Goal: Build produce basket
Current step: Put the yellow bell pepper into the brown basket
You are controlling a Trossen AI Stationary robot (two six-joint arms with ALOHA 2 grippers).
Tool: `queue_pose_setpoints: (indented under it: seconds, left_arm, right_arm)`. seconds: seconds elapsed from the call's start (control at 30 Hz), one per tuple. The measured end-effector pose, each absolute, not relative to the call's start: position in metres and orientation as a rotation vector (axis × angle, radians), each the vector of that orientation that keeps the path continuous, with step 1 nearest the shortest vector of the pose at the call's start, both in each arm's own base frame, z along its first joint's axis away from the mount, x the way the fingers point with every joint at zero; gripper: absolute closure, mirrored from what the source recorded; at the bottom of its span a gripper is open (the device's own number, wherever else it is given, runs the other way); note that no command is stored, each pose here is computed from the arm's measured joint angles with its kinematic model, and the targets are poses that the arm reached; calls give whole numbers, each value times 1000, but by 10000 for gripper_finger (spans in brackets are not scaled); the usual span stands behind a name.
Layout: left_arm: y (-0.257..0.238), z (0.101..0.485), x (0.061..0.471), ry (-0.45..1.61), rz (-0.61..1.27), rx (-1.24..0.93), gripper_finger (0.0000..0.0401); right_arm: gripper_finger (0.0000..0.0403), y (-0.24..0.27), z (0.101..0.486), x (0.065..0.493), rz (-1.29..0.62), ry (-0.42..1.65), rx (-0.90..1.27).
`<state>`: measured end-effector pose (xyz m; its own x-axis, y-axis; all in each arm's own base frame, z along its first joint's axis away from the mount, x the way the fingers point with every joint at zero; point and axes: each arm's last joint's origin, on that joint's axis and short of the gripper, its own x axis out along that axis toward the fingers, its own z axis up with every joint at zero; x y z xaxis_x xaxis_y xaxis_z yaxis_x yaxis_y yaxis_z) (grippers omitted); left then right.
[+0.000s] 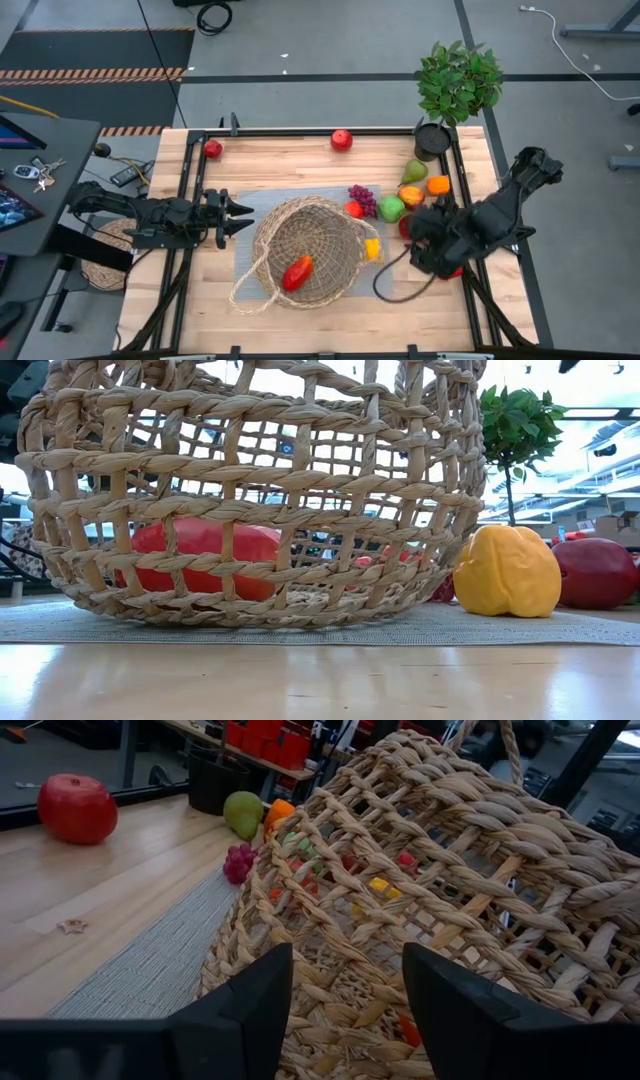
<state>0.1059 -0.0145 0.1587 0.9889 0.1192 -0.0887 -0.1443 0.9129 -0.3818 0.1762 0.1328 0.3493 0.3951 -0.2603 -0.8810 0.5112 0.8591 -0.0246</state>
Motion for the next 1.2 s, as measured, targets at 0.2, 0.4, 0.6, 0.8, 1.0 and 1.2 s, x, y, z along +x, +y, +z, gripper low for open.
queue_pose_setpoints:
  seconds: [0.2,0.4,0.6,0.8,1.0,1.2]
  left_arm:
    - [-14,159,106,64,136,-398,208]
    - [-14,159,106,64,136,-398,204]
    - [-14,159,106,64,136,-398,208]
    - [-14,159,106,64,136,-398,204]
    - [-14,159,106,64,136,-398,205]
    - [-14,159,106,64,136,-398,207]
  right_arm:
    - [54,159,307,170,-442,998,265]
    - [54,167,267,163,-463,891,218]
    - [53,165,229,163,-468,823,217]
    - [27,160,204,167,-450,804,236]
    - [10,155,195,174,-455,702,189]
    - [18,159,184,175,-435,509,114]
